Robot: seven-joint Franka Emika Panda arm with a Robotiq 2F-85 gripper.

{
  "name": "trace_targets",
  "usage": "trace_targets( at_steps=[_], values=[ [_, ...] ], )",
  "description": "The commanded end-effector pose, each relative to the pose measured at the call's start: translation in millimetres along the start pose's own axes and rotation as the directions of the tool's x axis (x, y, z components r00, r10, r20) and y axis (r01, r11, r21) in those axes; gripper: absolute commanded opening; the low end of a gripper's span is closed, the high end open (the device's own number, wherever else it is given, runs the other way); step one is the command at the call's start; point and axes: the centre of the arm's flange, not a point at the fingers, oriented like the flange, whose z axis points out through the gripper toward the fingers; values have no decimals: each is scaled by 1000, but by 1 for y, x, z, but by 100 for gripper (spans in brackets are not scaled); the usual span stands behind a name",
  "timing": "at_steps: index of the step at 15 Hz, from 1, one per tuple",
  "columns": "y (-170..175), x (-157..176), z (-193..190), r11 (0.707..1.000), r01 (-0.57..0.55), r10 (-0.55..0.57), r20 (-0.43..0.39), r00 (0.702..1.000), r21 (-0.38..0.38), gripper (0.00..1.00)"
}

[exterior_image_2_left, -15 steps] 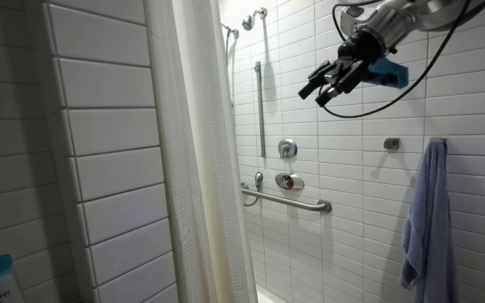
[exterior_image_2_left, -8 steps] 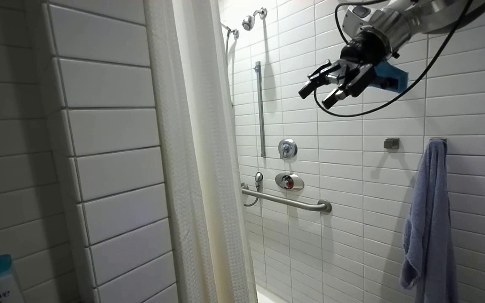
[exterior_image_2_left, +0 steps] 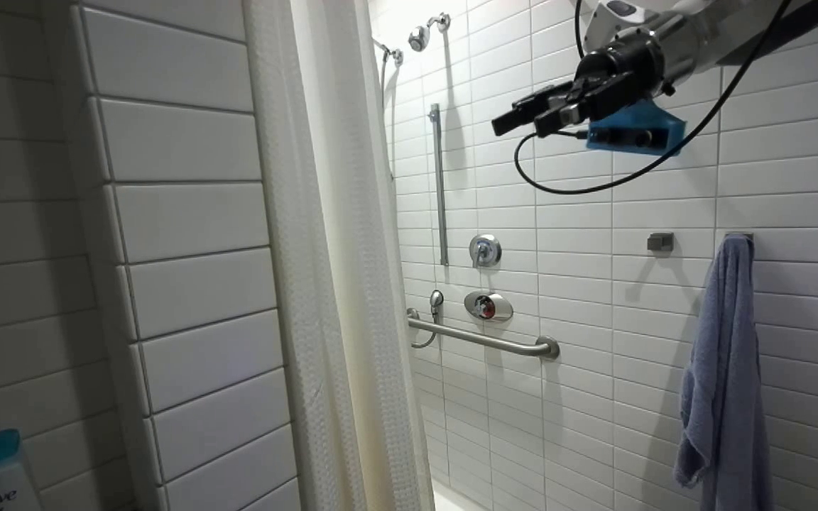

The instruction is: Pull the shower curtain sightly to the right

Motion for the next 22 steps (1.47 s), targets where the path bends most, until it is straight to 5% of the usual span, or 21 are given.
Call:
trace_targets(
  at_steps=[1,10,13,17,19,20,22],
  values=[
    [7,7,3,995,-101,96,-136,986,-27,100],
    [5,4,1,989,-128,116,-142,983,-72,100],
    [14,4,4,945,-209,164,-187,969,-251,100],
    [24,9,8,851,-318,188,-323,927,-418,100],
    [24,13,10,853,-333,162,-403,901,-402,100],
    [25,9,5,857,-336,196,-355,914,-390,100],
    [25,12,7,853,-342,185,-385,904,-393,100]
  ],
)
